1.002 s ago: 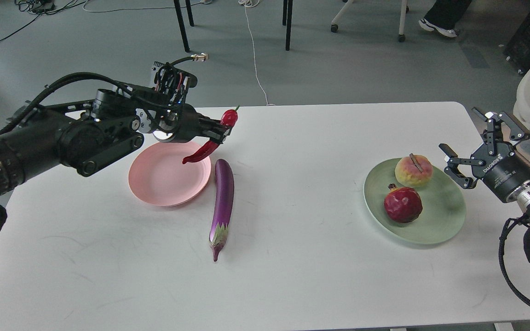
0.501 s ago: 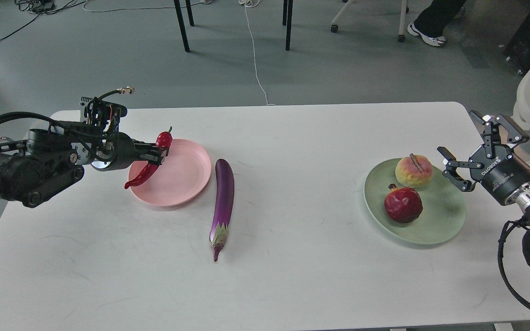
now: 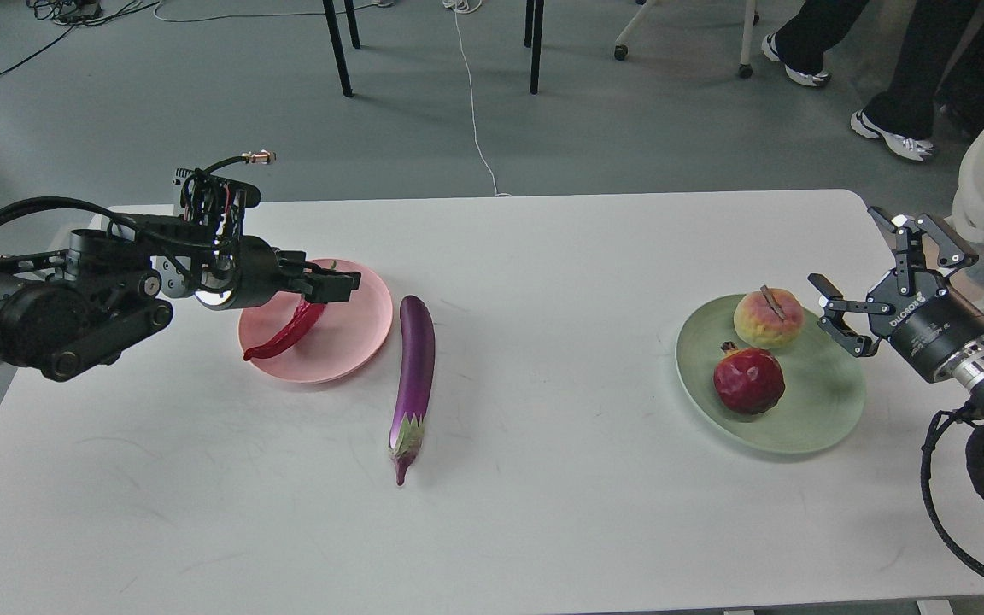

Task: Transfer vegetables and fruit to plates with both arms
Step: 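Lift the chili pepper onto the pink plate and release it, then lower the left gripper to the purple eggplant and grasp it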

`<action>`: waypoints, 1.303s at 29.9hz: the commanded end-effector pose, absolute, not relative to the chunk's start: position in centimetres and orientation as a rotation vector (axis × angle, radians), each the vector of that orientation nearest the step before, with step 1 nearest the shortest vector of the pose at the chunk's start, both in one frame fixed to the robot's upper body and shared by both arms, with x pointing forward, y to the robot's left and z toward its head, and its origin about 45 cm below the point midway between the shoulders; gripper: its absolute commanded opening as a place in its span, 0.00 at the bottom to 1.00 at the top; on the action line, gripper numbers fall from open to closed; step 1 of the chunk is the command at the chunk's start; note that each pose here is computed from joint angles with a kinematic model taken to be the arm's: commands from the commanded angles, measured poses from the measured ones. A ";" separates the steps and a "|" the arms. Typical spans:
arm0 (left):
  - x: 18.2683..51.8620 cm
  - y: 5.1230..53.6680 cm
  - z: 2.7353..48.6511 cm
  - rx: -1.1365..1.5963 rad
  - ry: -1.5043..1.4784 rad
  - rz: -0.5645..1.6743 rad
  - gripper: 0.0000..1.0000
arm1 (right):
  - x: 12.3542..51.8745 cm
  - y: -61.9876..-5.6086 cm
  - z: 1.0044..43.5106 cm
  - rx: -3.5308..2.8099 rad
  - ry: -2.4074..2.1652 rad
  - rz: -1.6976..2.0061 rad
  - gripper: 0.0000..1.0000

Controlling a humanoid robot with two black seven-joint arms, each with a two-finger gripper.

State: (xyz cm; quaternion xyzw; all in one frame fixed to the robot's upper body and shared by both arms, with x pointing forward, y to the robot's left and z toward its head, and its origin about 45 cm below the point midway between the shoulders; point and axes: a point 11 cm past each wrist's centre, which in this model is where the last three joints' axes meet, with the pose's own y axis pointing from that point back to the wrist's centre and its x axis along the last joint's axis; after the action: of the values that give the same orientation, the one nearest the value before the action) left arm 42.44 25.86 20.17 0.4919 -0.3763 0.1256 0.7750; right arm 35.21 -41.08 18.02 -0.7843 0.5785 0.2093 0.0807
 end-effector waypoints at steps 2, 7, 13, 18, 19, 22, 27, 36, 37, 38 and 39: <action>40.1 21.1 23.1 0.979 -0.863 0.277 0.93 | 35.2 -41.0 18.0 -2.344 1.728 0.627 0.99; 36.9 18.6 21.0 0.944 -0.750 0.308 0.93 | 35.2 -40.6 17.8 -2.346 1.717 0.635 0.99; 34.0 18.1 16.4 0.978 -0.608 0.427 0.97 | 35.2 -40.7 17.7 -2.346 1.721 0.636 0.99; 32.8 18.0 14.5 1.003 -0.533 0.474 0.97 | 35.2 -40.7 17.8 -2.345 1.721 0.635 0.99; 32.7 17.8 14.4 1.002 -0.531 0.470 0.97 | 35.2 -40.7 17.8 -2.345 1.721 0.635 0.99; 32.4 17.3 14.1 0.997 -0.526 0.456 0.97 | 35.2 -40.7 17.8 -2.344 1.721 0.635 0.99; 32.4 17.3 13.8 1.008 -0.522 0.452 0.97 | 35.0 -40.8 17.6 -2.341 1.726 0.640 0.99; 31.8 17.4 12.9 1.020 -0.509 0.443 0.97 | 34.9 -40.8 17.4 -2.341 1.728 0.647 0.99; 31.7 17.1 12.8 1.016 -0.507 0.438 0.97 | 34.9 -40.8 17.4 -2.341 1.728 0.647 0.99; 31.6 17.0 12.6 1.012 -0.504 0.435 0.97 | 34.9 -40.8 17.4 -2.341 1.728 0.647 0.99; 31.5 16.9 12.5 1.013 -0.503 0.434 0.97 | 34.9 -40.8 17.5 -2.339 1.727 0.646 0.99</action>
State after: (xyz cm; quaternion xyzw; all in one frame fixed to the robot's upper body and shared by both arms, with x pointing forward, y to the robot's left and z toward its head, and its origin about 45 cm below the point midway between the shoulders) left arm 31.78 17.28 12.85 0.4774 -0.2382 0.2070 0.8200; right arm 34.89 -40.83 17.41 -0.7827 0.5780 0.2165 0.0808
